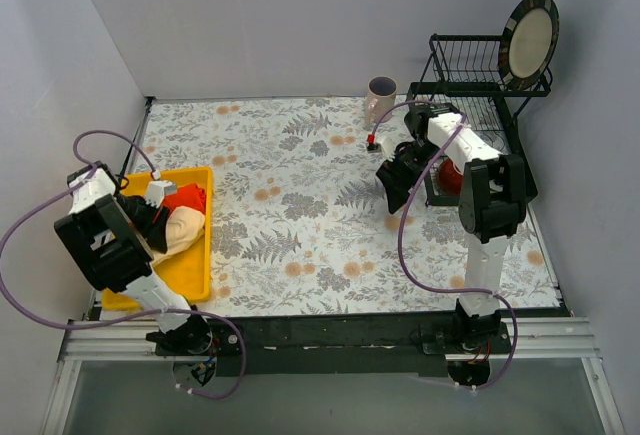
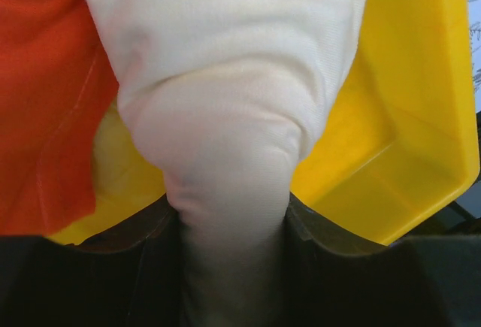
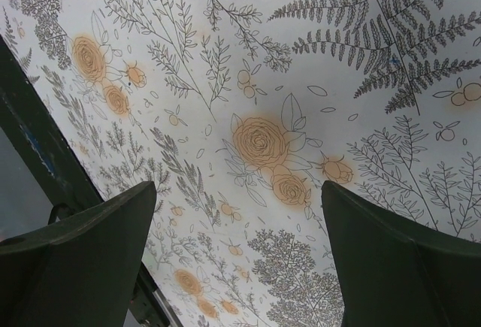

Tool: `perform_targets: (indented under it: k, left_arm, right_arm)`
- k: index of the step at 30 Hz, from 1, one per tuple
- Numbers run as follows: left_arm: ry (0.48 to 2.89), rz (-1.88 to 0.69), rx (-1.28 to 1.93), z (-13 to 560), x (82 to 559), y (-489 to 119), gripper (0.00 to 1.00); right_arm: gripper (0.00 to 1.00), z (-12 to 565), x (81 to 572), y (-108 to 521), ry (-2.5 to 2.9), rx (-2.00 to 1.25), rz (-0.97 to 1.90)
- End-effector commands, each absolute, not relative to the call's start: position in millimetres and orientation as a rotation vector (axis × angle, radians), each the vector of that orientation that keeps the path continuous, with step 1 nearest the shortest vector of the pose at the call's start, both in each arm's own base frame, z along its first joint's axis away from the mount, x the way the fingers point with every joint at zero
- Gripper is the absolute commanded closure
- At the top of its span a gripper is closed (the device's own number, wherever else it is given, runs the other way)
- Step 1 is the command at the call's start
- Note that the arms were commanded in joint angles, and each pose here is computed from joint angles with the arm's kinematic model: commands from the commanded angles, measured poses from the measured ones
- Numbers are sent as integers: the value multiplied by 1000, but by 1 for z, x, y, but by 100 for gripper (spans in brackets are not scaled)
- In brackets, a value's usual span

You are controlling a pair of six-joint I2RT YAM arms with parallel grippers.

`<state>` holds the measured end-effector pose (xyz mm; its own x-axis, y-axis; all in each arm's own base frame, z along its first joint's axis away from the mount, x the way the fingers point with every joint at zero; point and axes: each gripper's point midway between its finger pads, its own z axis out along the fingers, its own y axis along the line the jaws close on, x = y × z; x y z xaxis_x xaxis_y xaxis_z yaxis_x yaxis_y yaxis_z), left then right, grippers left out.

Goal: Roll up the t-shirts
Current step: Place the T-shirt in the bin.

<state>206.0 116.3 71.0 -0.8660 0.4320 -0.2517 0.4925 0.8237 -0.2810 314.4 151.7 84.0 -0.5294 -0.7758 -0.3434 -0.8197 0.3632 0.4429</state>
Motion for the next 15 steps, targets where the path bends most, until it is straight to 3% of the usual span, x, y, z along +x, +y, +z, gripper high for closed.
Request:
perform_targets:
  k: [1, 6, 15]
  left_arm:
    - [2870, -356, 539, 69, 252, 140, 100]
    - [2851, -458, 281, 79, 286, 130, 100]
    - [2832, -573, 205, 99, 254, 73, 100]
  right_arm:
    - [1, 99, 321, 161, 2467, -1483, 920]
    - [1, 99, 320, 160, 2468, -1481, 920]
    - [2, 100, 324, 164, 2468, -1459, 915]
